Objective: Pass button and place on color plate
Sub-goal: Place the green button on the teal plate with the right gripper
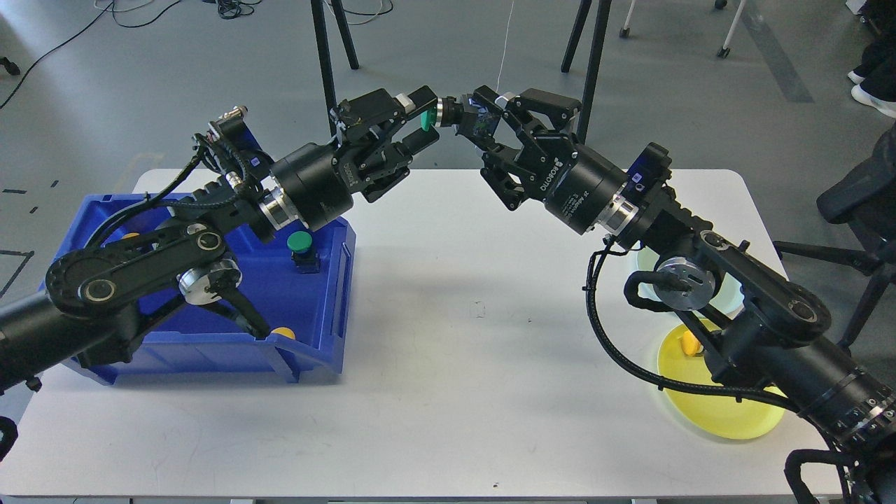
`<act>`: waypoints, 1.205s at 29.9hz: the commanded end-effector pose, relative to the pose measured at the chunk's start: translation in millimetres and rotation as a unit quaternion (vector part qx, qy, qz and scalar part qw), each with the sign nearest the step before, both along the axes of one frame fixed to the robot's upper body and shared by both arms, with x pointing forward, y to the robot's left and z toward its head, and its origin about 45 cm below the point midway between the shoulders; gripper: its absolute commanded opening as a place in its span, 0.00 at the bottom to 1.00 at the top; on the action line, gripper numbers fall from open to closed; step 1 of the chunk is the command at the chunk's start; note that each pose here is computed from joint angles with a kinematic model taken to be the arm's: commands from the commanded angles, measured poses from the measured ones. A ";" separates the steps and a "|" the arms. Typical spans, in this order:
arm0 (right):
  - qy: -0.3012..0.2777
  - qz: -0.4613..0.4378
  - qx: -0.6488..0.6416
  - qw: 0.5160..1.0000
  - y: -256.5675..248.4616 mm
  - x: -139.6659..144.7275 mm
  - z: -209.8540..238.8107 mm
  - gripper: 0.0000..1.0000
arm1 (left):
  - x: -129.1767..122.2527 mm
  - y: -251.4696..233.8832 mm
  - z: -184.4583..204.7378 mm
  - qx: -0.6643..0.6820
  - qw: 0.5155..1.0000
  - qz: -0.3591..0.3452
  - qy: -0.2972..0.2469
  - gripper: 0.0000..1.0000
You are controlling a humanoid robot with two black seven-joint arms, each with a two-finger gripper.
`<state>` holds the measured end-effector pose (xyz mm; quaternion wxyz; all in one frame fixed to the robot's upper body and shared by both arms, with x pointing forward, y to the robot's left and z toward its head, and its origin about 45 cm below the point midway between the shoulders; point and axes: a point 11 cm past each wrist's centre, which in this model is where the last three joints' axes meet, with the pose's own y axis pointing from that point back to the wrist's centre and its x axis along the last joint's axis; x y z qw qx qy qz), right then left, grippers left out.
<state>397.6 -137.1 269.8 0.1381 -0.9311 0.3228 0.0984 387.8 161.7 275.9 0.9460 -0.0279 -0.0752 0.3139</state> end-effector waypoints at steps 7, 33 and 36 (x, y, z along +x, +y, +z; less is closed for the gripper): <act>0.113 -0.246 -0.062 0.961 -110.4 12.3 -80.6 0.01 | 0.9 1.3 1.3 -0.002 1.000 0.002 -0.002 0.93; 0.330 -0.477 -0.155 0.800 -235.9 -34.3 -207.9 1.00 | 1.2 1.0 1.5 -0.003 1.000 0.002 -0.001 0.93; 0.325 -0.465 -0.142 0.811 -229.0 -37.1 -204.5 0.99 | 0.7 1.3 1.7 -0.004 1.000 -0.003 0.001 0.93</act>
